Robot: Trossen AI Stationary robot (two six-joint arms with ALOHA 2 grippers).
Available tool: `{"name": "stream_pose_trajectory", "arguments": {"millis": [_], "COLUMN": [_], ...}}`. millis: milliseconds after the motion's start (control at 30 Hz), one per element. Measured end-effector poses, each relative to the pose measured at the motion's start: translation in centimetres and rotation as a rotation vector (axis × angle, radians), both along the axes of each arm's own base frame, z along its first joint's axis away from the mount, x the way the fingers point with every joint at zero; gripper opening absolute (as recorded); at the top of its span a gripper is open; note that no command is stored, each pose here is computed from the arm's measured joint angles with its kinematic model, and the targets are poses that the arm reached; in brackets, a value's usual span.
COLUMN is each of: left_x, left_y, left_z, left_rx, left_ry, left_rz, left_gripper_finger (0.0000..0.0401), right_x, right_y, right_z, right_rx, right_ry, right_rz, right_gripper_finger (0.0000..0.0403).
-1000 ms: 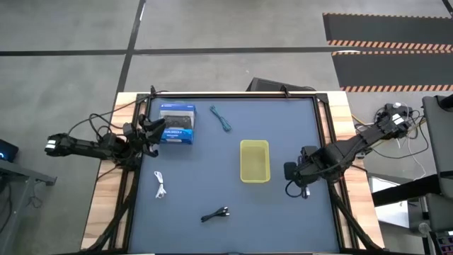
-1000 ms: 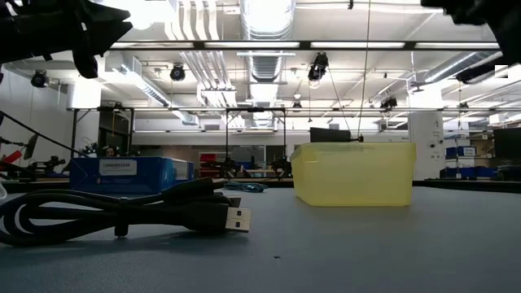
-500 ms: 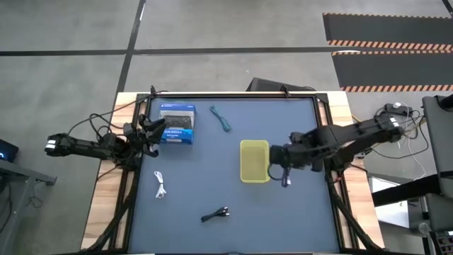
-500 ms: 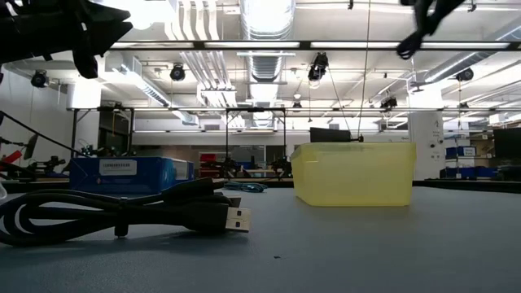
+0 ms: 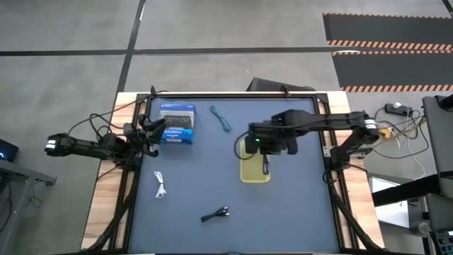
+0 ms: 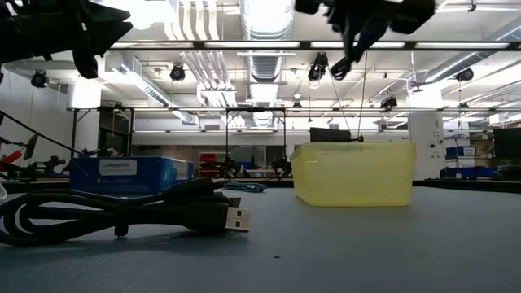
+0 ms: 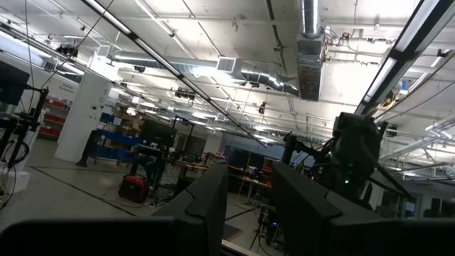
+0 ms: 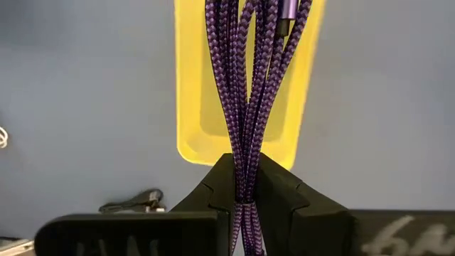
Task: Pick and place USB-C Cables
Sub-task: Put the black purple charger cable into the yellow bin
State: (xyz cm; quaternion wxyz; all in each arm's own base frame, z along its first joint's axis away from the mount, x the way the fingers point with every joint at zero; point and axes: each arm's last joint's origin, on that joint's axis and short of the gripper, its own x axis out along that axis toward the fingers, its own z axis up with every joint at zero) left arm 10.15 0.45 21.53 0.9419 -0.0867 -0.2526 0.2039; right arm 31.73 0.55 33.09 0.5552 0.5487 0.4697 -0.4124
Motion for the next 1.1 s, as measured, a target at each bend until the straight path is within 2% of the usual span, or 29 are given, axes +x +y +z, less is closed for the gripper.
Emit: {"name": "stream_pose_trajectory", "arguments": {"millis": [133, 333, 500, 1100], "left_x": [0.0, 0.0, 0.0, 0.2], "left_y": [0.0, 0.0, 0.0, 0.0], "left_z": [0.0, 0.0, 0.0, -0.2], "left_rx": [0.000, 0.000, 0.000, 0.002], "left_ry": [0.000, 0.002, 0.004, 0.027], "left_rz": [0.000, 0.000, 0.000, 0.000], "left_gripper_finger": [0.0095, 0.0095, 0.0095, 0.0095], "right_x": [2.1, 4.1, 4.9, 6.9], "right_y": [-0.9, -1.4, -1.3, -1.3], "right_z": [-0.6, -2.2, -3.6, -6.9], "right_rx": [-0.010, 0.033, 0.069, 0.074], "right_ry": [0.002, 0.037, 0.073, 0.114], "right_rz": [0.056, 0.096, 0.109, 0.135], "right_gripper_finger": [0.0027, 0.0027, 0.0027, 0.0027]}}
